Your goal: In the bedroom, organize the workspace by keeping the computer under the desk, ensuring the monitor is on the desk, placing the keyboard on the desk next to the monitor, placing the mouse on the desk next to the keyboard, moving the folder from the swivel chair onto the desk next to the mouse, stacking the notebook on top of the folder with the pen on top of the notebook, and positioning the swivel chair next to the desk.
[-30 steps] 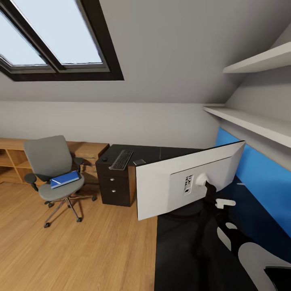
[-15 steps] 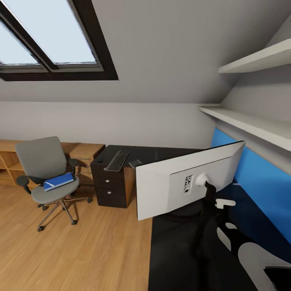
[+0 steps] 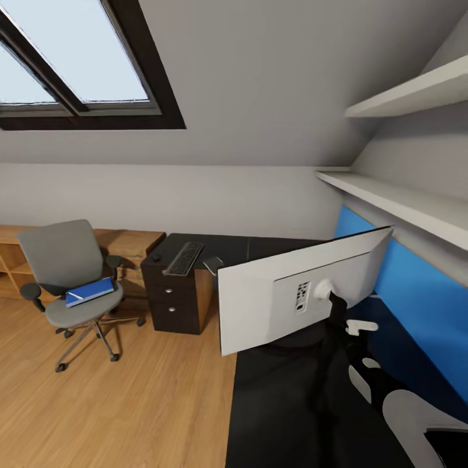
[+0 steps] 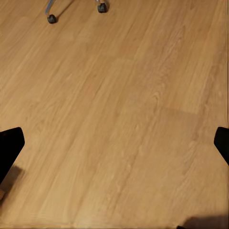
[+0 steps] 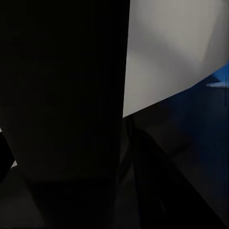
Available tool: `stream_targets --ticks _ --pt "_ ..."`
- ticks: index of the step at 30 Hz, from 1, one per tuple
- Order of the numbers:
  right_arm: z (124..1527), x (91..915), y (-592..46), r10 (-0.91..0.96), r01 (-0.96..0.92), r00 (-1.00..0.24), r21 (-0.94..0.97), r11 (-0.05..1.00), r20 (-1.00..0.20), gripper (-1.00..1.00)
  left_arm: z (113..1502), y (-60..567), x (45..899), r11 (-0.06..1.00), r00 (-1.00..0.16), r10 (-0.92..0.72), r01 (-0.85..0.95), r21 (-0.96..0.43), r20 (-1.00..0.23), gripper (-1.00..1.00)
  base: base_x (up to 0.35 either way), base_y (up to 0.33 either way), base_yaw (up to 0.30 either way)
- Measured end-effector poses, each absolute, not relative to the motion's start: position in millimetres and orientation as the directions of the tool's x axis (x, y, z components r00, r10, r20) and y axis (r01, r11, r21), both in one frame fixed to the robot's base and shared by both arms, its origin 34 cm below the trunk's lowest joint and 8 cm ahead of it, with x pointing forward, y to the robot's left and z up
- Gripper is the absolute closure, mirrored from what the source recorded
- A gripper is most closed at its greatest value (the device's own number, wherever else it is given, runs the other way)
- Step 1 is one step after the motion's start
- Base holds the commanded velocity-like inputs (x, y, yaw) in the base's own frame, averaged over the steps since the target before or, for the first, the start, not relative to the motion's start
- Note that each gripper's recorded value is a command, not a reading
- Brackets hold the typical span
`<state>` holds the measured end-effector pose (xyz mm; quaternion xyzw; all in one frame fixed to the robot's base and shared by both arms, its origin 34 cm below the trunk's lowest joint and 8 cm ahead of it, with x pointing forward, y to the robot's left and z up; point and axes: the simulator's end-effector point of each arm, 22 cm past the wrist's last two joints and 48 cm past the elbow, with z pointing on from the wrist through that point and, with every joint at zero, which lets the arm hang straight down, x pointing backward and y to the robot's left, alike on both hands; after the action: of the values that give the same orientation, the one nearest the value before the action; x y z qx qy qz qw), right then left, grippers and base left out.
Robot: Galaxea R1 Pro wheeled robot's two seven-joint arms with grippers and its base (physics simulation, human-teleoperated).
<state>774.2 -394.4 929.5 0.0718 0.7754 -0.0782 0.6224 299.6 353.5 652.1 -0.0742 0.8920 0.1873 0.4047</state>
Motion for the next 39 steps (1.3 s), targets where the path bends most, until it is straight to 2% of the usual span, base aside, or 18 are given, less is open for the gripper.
stream_targets --ticks 16,39 --pt "929.1 773.5 -396.0 0.023 0.216 -0.215 -0.025 0.976 -0.976 1.00 652.3 354.7 299.4 0.918 -0.661 0.018 -0.287 0.275 -0.750 -1.00 -0.079 -0.089 0.000" --pt "928.4 773.1 -395.3 0.021 0.213 -0.217 -0.027 0.977 -0.976 1.00 652.6 359.2 296.9 0.909 -0.660 0.000 -0.313 0.275 -0.751 -1.00 0.011 -0.014 0.000"
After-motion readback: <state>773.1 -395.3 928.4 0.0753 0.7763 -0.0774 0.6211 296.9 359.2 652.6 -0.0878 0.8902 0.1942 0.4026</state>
